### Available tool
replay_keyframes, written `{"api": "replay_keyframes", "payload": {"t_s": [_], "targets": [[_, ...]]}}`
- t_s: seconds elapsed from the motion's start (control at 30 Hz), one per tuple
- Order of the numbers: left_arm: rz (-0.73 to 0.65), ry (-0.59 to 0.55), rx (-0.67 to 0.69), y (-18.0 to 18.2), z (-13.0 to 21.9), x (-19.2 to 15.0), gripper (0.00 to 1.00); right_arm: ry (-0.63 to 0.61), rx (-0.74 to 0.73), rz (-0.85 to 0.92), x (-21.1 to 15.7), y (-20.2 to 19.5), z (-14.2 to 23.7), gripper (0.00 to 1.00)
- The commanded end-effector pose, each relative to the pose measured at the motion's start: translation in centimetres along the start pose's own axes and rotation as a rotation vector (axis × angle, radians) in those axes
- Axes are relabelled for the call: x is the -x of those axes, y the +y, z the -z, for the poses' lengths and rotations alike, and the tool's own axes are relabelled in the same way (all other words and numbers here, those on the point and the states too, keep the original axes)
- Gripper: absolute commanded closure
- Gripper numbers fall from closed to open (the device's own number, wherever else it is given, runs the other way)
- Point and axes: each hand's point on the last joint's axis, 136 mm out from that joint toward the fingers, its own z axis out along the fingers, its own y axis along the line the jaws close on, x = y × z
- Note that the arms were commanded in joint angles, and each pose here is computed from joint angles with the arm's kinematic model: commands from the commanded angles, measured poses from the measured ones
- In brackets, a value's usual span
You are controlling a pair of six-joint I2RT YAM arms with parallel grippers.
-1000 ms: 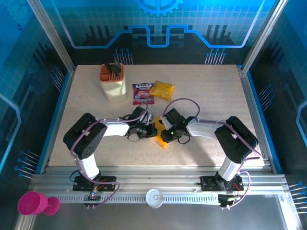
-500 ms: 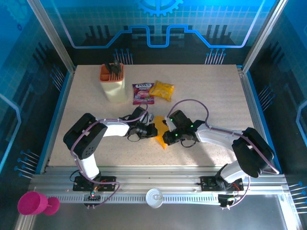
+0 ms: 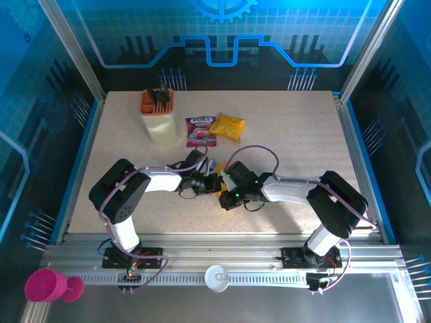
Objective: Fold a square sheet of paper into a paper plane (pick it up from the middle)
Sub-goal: Third fold the triangle at the center of the table.
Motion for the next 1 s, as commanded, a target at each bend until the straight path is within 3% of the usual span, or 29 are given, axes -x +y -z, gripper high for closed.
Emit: {"api": "replay_keyframes", "payload": {"t_s": [0.0,0.47,0.6,0.8,0.97], "targets": [[0.036,0.032,0.091,2.4,-0.4,-1.4,1.00,-0.015,-0.005,-0.023,0.6,-0.5,-0.4,1.00],[0.036,0.028,0.095,2.5,-0.4,-1.4,1.00,0.008,-0.015,-0.091,-1.4,-3.4,-0.6,1.00],[0.037,0.024,0.091,2.3,-0.3,-1.3,1.00,0.012,0.048,-0.112,-1.9,-2.6,-0.6,1.00],[0.034,0.024,0.092,2.3,-0.2,-1.3,1.00,-0.078,0.171,-0.087,0.6,0.8,2.6,1.00],[0.036,0.023,0.092,2.3,-0.2,-1.3,1.00,-0.138,0.179,-0.097,2.0,0.9,4.3,0.98]]}}
